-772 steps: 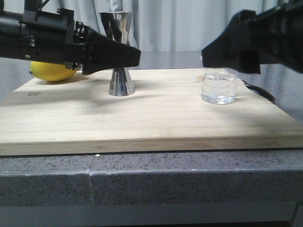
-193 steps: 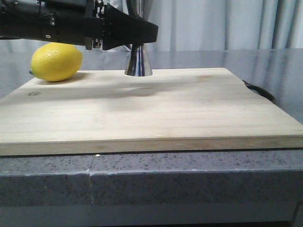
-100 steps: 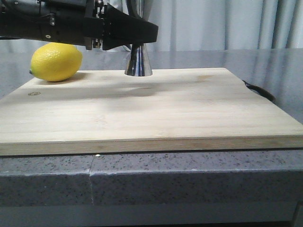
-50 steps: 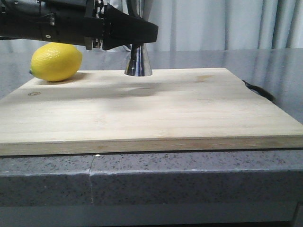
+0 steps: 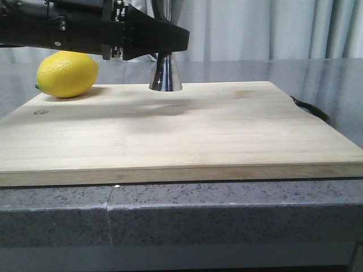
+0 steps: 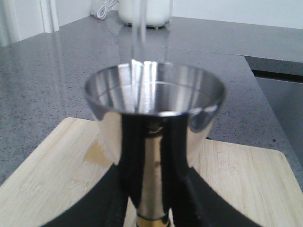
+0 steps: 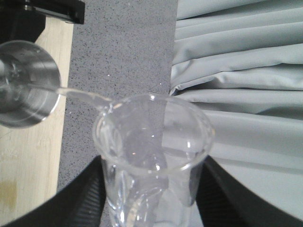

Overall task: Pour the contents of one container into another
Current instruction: 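Tilt the beaker with the right gripper, pouring liquid into the jigger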

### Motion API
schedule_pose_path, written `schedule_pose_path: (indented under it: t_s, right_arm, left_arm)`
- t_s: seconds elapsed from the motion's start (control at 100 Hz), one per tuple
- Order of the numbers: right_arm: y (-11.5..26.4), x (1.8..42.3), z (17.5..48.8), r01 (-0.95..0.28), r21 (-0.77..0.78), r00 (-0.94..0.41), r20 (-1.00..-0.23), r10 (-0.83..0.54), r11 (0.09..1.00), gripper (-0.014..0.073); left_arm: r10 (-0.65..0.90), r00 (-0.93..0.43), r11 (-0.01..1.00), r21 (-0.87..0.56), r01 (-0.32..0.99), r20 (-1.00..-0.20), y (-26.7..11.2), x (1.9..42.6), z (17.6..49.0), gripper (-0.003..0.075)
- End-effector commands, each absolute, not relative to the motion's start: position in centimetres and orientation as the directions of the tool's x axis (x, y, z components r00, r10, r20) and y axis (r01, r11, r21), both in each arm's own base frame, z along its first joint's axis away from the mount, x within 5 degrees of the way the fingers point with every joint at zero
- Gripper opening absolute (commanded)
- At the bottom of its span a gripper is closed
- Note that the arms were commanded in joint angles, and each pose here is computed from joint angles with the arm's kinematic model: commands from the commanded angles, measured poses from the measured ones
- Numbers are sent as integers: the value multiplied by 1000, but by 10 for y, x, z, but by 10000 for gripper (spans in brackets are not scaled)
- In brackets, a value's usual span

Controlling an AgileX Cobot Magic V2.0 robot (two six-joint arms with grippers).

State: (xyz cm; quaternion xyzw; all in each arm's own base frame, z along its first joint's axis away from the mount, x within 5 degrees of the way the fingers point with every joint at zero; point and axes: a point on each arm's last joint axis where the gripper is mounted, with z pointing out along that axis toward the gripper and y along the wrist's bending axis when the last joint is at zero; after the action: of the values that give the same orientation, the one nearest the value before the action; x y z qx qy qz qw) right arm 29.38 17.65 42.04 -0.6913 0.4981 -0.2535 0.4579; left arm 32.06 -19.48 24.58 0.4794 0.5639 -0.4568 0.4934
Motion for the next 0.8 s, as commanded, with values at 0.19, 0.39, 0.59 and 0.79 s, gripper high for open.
schedule_pose_path:
  t_s: [0.19,0.39,0.59,0.79]
  right_arm:
    - [172,286,452,-299,-951,419,-54,-906,-82,312]
    - [172,286,452,-289,-953,418,-37,-908,-94,312]
    - [172,286,452,-289,-953,418,-37,-908,-94,312]
    - [172,286,452,-294,-952,419,-46,-907,-88,312]
  left_arm:
    - [-44,-2,80,-5,997,-999,-197,314,281,154]
    - [-44,-2,80,-5,997,-999,-197,314,281,154]
    - [-44,-2,80,-5,997,-999,-197,314,281,154]
    - [-44,-2,80,-5,997,-999,-197,314,281,154]
